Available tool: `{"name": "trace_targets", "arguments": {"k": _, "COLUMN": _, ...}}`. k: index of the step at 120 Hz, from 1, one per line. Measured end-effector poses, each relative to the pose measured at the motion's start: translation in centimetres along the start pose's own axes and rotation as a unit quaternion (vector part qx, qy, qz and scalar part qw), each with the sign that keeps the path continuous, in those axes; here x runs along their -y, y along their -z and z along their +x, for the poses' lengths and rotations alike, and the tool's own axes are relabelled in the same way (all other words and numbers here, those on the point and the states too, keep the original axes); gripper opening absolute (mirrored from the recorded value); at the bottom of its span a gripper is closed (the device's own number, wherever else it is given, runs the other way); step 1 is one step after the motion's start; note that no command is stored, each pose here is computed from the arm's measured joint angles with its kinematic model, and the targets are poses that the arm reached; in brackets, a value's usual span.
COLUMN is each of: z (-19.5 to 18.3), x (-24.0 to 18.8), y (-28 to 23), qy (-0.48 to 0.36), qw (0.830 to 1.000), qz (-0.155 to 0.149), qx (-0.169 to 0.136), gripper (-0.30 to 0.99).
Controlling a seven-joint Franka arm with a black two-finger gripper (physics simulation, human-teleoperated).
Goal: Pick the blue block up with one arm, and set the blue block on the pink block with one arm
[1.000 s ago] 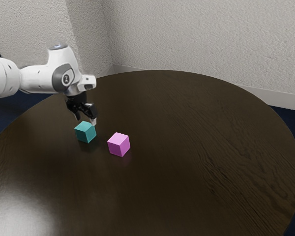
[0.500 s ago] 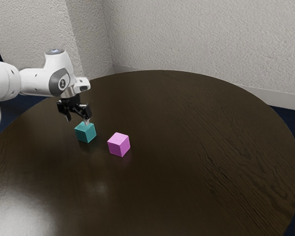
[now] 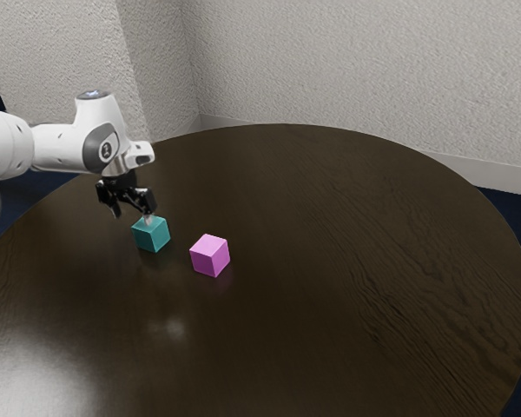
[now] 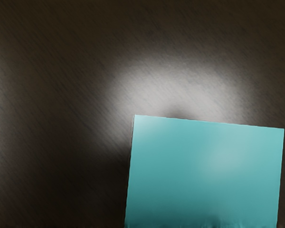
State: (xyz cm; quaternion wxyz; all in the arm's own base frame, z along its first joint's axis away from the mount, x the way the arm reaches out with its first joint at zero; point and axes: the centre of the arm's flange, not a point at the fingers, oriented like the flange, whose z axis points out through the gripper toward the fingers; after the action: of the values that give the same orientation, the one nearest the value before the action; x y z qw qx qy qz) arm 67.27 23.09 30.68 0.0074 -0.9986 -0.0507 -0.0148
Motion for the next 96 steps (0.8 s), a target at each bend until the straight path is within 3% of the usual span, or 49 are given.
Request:
{"name": "trace_targets", "arguments": {"k": 24, "z": -0.1, "x": 0.8, "y": -0.7, "qy": -0.008, "qw": 1.0, "qz": -0.003, "qx": 0.004, "gripper": 0.69}}
{"name": "trace_targets", "arguments": {"k": 47, "z": 1.9, "x": 0.9, "y": -0.5, "qy": -0.018, "qw": 1.0, "qz": -0.006, "qx": -0.006, "gripper": 0.69}}
{"name": "trace_targets", "arguments": {"k": 96, "z": 2.8, "x": -1.9, "y": -1.8, "qy": -0.064, "qw": 0.998, "qz": -0.023, "qx": 0.016, "gripper": 0.69}}
